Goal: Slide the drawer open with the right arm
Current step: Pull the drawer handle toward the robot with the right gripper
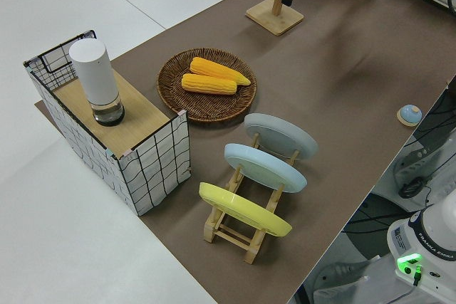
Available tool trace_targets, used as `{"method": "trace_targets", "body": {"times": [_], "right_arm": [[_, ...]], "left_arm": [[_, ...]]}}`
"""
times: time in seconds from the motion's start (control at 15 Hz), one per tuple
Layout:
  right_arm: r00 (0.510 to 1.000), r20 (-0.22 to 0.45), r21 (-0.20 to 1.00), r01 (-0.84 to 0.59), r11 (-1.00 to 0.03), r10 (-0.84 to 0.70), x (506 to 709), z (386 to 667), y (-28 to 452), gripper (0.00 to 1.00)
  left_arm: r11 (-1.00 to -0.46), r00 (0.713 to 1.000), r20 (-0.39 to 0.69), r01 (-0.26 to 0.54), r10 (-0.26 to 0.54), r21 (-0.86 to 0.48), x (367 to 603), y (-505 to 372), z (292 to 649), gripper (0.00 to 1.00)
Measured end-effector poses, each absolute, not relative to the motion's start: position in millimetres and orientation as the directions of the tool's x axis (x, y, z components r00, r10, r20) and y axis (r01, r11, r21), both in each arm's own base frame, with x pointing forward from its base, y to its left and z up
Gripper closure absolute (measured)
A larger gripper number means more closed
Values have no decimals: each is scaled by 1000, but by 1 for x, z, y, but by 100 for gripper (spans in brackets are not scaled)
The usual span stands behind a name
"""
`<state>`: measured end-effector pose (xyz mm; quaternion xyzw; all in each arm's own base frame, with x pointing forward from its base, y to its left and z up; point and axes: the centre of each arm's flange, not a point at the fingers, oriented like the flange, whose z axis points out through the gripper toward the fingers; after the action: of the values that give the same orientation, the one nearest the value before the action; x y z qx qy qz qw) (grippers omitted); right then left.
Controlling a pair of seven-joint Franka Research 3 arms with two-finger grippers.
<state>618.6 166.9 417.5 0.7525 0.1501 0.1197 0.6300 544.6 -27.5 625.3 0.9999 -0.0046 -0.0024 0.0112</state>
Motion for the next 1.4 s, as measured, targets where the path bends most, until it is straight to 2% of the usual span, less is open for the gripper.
{"method": "trace_targets", "body": {"times": [0.53, 1.4], "right_arm": [[934, -21, 977, 96, -192, 358, 588, 424, 224, 82], [937, -37, 965, 124, -231, 348, 559, 430, 275, 82]], "left_arm": [[-1000, 1000, -5, -9, -9, 22, 545, -27, 625, 0], [-1000, 1000, -5, -9, -9, 22, 545, -27, 625, 0]]}}
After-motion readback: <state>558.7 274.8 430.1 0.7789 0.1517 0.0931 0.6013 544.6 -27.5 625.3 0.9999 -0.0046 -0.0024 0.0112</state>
